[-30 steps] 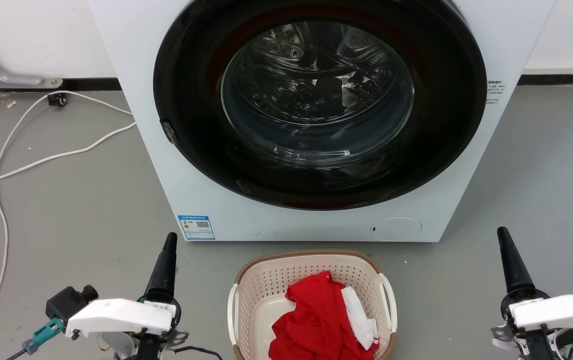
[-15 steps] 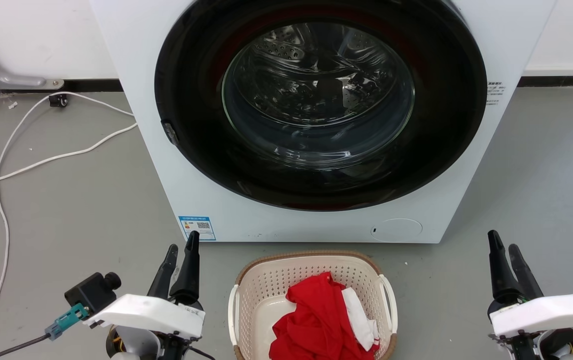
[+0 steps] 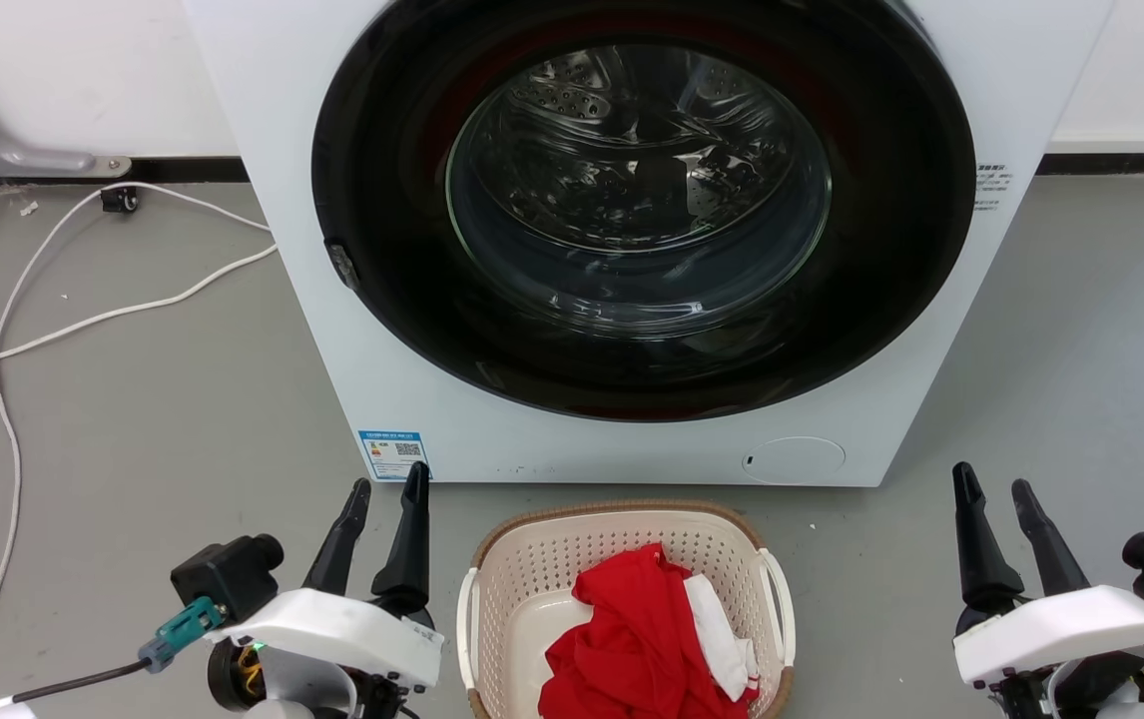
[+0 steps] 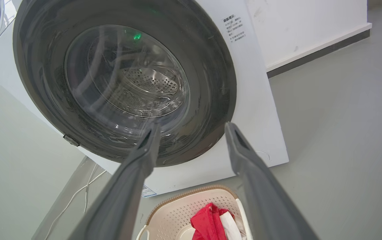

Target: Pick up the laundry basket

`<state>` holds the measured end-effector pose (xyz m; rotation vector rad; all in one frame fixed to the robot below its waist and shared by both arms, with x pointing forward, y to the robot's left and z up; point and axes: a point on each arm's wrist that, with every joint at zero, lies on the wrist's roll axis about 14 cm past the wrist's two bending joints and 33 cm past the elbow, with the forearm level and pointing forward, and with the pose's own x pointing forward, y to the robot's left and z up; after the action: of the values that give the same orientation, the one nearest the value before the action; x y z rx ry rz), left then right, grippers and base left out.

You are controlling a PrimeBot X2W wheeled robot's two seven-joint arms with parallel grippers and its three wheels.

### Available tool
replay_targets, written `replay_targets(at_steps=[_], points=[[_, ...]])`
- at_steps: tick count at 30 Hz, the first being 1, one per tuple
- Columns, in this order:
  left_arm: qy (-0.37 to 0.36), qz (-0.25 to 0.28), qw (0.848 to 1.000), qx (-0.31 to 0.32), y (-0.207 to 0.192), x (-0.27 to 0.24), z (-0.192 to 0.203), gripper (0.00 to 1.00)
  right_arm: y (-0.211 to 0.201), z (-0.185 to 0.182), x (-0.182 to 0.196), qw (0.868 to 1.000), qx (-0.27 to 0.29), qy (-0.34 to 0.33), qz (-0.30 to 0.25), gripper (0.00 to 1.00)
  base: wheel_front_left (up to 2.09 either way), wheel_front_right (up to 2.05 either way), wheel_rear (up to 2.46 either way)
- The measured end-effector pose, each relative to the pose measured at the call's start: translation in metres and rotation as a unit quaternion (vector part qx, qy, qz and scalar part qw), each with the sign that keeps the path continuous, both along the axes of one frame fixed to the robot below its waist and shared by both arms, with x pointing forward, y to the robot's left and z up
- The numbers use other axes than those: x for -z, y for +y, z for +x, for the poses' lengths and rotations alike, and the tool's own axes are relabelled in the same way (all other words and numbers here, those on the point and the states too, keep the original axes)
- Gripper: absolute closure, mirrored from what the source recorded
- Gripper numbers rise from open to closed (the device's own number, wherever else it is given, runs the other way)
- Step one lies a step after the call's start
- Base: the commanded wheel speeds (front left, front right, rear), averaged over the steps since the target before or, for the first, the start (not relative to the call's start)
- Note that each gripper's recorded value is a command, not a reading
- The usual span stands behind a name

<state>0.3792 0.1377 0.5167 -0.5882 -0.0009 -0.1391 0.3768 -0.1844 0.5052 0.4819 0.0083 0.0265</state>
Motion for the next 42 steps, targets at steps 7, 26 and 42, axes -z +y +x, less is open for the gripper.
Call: replay_targets(at_steps=[7, 26, 42], points=[[-0.008, 0.048, 0.999, 0.005, -0.005, 0.0, -0.001, 0.0, 0.002, 0.0, -0.002, 0.999, -0.005, -0.004, -0.045, 0.0, 0.0, 0.0, 0.0], [-0.038, 0.144, 0.989, 0.009, -0.013, -0.004, -0.002, 0.0, 0.008, -0.003, -0.003, 0.991, -0.019, -0.011, -0.134, 0.0, 0.0, 0.0, 0.0], [-0.067, 0.209, 0.976, 0.014, -0.02, -0.01, -0.003, 0.0, 0.013, -0.009, -0.008, 0.98, -0.028, -0.024, -0.194, 0.0, 0.0, 0.0, 0.0]])
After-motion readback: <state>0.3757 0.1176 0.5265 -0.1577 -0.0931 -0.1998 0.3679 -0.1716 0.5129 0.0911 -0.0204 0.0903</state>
